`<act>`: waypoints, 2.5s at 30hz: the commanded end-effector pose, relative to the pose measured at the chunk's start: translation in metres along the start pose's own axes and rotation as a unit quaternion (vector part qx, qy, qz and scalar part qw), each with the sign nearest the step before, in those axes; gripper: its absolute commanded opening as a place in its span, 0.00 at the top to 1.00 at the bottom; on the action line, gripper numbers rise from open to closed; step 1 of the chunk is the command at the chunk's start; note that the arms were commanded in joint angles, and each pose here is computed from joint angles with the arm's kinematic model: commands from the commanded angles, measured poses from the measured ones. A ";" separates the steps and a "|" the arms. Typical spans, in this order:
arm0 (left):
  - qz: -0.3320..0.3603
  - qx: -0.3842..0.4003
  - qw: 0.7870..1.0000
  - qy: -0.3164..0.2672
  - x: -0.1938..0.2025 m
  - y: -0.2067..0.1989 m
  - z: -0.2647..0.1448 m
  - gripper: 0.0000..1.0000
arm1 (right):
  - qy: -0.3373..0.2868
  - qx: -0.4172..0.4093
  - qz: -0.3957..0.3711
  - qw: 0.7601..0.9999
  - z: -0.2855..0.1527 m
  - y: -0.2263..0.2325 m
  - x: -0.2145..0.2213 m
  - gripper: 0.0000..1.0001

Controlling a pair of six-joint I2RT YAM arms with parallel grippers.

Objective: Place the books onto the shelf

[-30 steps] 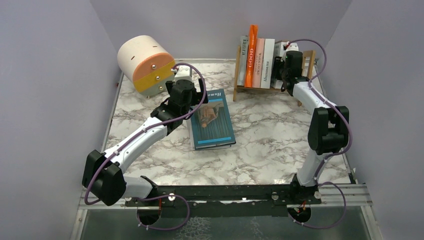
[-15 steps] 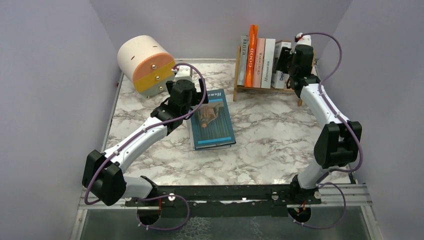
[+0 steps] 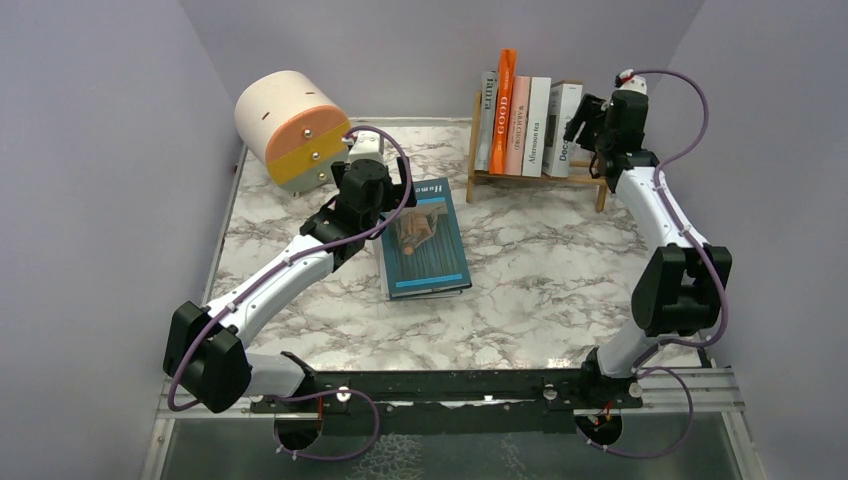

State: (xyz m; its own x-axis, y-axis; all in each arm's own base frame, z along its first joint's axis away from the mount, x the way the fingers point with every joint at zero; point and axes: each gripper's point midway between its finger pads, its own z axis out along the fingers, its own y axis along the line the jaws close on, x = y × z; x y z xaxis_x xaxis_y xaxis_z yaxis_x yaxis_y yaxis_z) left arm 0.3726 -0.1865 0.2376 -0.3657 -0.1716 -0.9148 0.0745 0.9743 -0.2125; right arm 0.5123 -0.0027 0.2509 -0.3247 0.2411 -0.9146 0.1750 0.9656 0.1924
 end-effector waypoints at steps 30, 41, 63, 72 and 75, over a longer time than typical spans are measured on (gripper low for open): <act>-0.005 -0.005 1.000 -0.007 -0.001 0.009 -0.005 0.01 | 0.027 -0.228 0.059 0.971 -0.004 0.073 0.023 0.33; -0.009 -0.010 1.000 -0.014 -0.003 0.013 -0.010 0.01 | -0.011 -0.133 0.042 0.990 -0.027 0.037 0.008 0.12; -0.035 0.002 0.998 0.048 0.060 0.025 -0.019 0.01 | 0.039 -0.331 0.029 0.942 -0.174 0.090 0.065 0.02; -0.055 0.023 0.995 0.076 0.085 0.011 -0.023 0.01 | 0.129 -0.345 0.022 0.929 -0.178 0.140 0.161 0.02; -0.062 0.035 0.994 0.082 0.090 0.003 -0.025 0.01 | 0.158 -0.351 0.032 0.922 -0.179 0.151 0.189 0.02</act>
State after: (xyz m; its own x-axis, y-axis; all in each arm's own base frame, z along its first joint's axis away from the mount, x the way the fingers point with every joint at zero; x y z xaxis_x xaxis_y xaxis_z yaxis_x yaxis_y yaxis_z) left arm 0.3234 -0.1795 0.1627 -0.5086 -0.2199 -0.8324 0.0520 0.9572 -0.2846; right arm 0.3094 0.1929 0.1852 -0.5960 0.1748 -0.7837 -0.4412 0.7442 0.5016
